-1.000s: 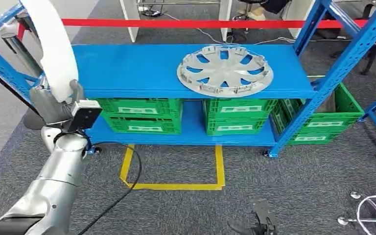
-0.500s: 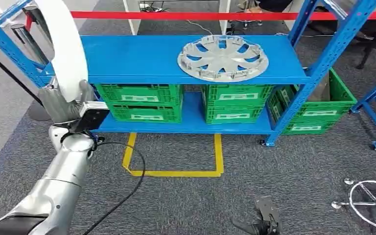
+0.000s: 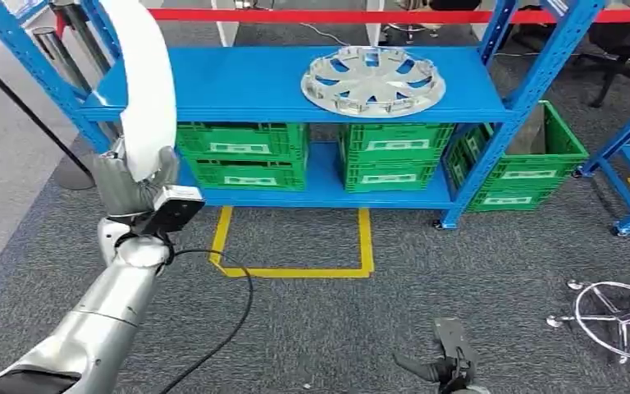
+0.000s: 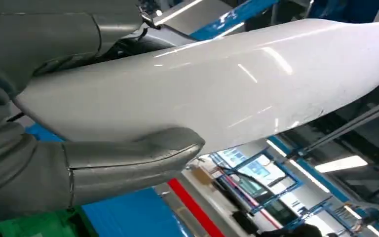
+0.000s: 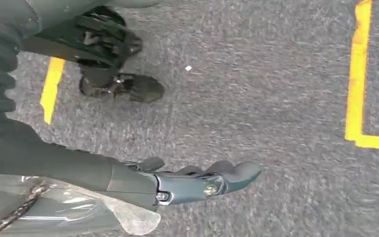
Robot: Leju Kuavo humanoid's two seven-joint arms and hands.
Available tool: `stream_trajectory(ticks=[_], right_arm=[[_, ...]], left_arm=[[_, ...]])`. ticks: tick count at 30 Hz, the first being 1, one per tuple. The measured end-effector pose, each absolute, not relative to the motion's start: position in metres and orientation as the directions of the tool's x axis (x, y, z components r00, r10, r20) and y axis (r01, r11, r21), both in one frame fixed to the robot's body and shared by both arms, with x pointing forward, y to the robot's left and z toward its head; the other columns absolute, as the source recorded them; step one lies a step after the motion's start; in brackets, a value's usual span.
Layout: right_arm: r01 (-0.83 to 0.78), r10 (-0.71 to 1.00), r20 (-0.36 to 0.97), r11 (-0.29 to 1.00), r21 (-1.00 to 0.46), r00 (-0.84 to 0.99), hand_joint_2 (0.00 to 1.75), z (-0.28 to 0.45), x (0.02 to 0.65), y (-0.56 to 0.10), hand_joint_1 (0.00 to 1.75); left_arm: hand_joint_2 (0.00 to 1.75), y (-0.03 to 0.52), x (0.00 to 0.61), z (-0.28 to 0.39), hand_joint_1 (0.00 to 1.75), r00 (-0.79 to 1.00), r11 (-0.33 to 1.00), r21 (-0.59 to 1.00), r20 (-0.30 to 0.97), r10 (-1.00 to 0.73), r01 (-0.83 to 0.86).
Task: Take the parts from the cabinet and place them on the table.
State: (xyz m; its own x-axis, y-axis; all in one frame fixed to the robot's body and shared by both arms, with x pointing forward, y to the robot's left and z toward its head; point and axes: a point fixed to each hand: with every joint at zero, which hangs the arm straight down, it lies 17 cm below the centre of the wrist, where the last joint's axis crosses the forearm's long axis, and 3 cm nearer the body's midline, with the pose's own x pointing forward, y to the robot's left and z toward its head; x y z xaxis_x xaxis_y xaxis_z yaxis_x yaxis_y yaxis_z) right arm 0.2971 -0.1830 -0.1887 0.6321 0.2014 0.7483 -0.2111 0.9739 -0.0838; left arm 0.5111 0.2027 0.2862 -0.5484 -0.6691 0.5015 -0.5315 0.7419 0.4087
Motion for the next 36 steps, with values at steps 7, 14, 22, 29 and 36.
stream_trajectory(ticks=[7, 14, 22, 29, 36], right_arm=[[-0.193, 0.184, 0.752, 0.978, -0.077, 0.633, 1.75, -0.188, 0.299, -0.186, 0.0], [-0.189, 0.178, 0.765, 0.979, -0.075, 0.619, 1.75, -0.183, 0.307, -0.186, 0.0], [-0.175, 0.172, 0.749, 0.982, -0.076, 0.64, 1.75, -0.187, 0.303, -0.189, 0.0], [-0.185, 0.178, 0.747, 0.98, -0.075, 0.64, 1.75, -0.188, 0.301, -0.185, 0.0], [-0.185, 0.18, 0.744, 0.98, -0.077, 0.644, 1.75, -0.189, 0.299, -0.185, 0.0]], left_arm=[[1.75, 0.19, 0.501, 0.27, 1.75, -0.564, 0.765, 0.426, 0.516, -0.645, -0.484], [1.75, 0.191, 0.497, 0.275, 1.75, -0.58, 0.764, 0.426, 0.497, -0.646, -0.485], [1.75, 0.213, 0.471, 0.262, 1.75, -0.571, 0.751, 0.446, 0.488, -0.66, -0.486], [1.75, 0.239, 0.451, 0.285, 1.75, -0.584, 0.752, 0.392, 0.473, -0.659, -0.53], [1.75, 0.252, 0.443, 0.288, 1.75, -0.579, 0.751, 0.37, 0.481, -0.658, -0.547]])
